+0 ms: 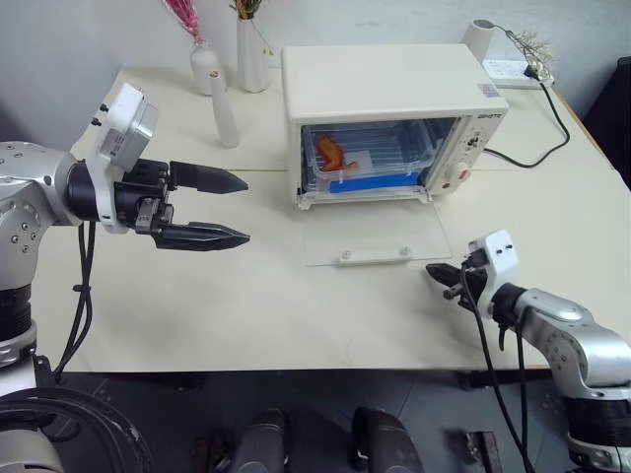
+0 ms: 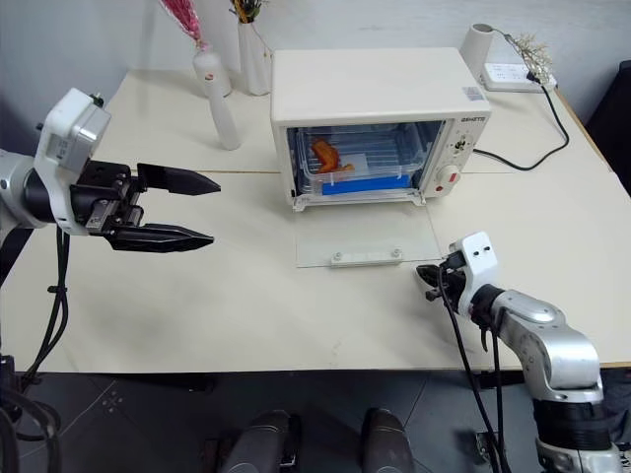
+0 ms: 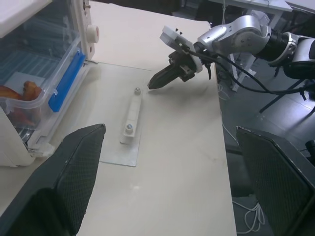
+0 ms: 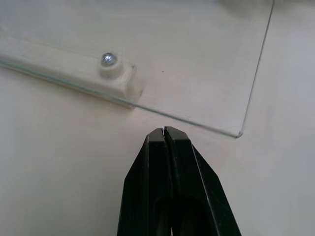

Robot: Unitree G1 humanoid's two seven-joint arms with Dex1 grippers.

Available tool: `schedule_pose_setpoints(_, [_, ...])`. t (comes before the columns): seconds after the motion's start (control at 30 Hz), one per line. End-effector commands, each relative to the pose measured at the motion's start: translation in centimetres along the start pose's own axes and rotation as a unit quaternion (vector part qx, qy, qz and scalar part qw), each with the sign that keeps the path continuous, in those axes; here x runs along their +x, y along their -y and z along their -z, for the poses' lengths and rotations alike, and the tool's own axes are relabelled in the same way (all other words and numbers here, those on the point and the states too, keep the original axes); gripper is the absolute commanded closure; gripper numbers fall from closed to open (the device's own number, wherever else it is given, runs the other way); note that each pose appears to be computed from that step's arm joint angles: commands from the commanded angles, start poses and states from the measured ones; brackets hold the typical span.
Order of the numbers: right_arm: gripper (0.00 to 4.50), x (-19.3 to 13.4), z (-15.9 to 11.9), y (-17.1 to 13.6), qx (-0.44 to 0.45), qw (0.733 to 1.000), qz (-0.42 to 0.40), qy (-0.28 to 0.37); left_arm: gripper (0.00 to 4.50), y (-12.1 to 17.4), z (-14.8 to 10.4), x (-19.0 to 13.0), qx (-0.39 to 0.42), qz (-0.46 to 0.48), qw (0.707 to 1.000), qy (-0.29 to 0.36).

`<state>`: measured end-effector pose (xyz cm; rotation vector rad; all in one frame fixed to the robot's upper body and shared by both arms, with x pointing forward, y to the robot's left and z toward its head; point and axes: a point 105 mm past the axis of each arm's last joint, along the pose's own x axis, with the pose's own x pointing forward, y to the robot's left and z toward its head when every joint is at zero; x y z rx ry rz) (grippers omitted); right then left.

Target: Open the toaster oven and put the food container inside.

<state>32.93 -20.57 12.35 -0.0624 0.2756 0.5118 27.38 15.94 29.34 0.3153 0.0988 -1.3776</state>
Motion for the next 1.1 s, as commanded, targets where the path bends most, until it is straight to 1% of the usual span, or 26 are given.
schedule_pose_setpoints(0.03, [4.5, -0.6, -4.3, 0.7, -0.028, 0.997, 0.001, 0.069, 0.02, 0.0, -0.7, -0.2, 0.019, -0.005, 1.0, 0.007])
schedule_pose_setpoints(0.1, [4.5, -1.1, -6.0, 0.9, -0.035, 0.995, -0.002, 0.09, 0.02, -0.1, -0.6, -0.3, 0.018, -0.007, 1.0, 0.006])
schedule_pose_setpoints(0.2, [4.5, -2.4, -10.0, 0.9, -0.035, 0.989, -0.017, 0.146, 0.02, -0.4, -0.2, -0.7, 0.014, -0.018, 1.0, 0.003])
schedule_pose_setpoints(0.27, [4.5, -3.2, -11.6, 0.6, -0.031, 0.985, -0.032, 0.168, 0.02, -0.5, -0.1, -0.8, 0.012, -0.022, 1.0, 0.003])
schedule_pose_setpoints(0.33, [4.5, -3.7, -12.1, 0.4, -0.039, 0.984, -0.044, 0.167, 0.02, -0.7, 0.0, -1.0, 0.012, -0.029, 1.0, 0.003])
schedule_pose_setpoints(0.47, [4.5, -5.1, -11.7, 0.1, -0.066, 0.985, -0.072, 0.14, 0.02, -1.2, 0.3, -1.5, 0.008, -0.044, 0.999, 0.005])
schedule_pose_setpoints(0.57, [3.91, -6.8, -11.9, 0.8, -0.043, 0.987, -0.093, 0.124, 0.0, -1.5, 0.2, -2.0, 0.007, -0.058, 0.998, 0.007])
schedule_pose_setpoints(0.67, [2.93, -8.5, -12.4, 1.4, -0.046, 0.987, -0.108, 0.114, 0.0, -1.6, 0.1, -2.6, 0.004, -0.069, 0.998, 0.008])
schedule_pose_setpoints(0.7, [2.68, -9.0, -12.7, 1.8, -0.046, 0.987, -0.108, 0.112, 0.0, -1.6, 0.2, -2.8, 0.003, -0.072, 0.997, 0.005])
schedule_pose_setpoints(0.77, [2.03, -10.2, -13.1, 2.2, -0.046, 0.987, -0.117, 0.104, 0.0, -1.6, 0.4, -3.2, 0.002, -0.079, 0.997, -0.001])
schedule_pose_setpoints(0.93, [0.46, -12.7, -13.4, 3.7, -0.097, 0.987, -0.11, 0.069, 0.0, -1.6, 0.1, -4.7, 0.003, -0.095, 0.995, -0.012])
schedule_pose_setpoints(0.97, [0.06, -13.0, -13.6, 4.0, -0.109, 0.986, -0.104, 0.068, 0.0, -1.6, 0.1, -4.8, 0.003, -0.098, 0.995, -0.013])
schedule_pose_setpoints(1.1, [0.06, -13.7, -13.9, 4.5, -0.134, 0.983, -0.105, 0.064, 0.0, -1.9, -0.3, -5.5, 0.011, -0.116, 0.993, -0.01])
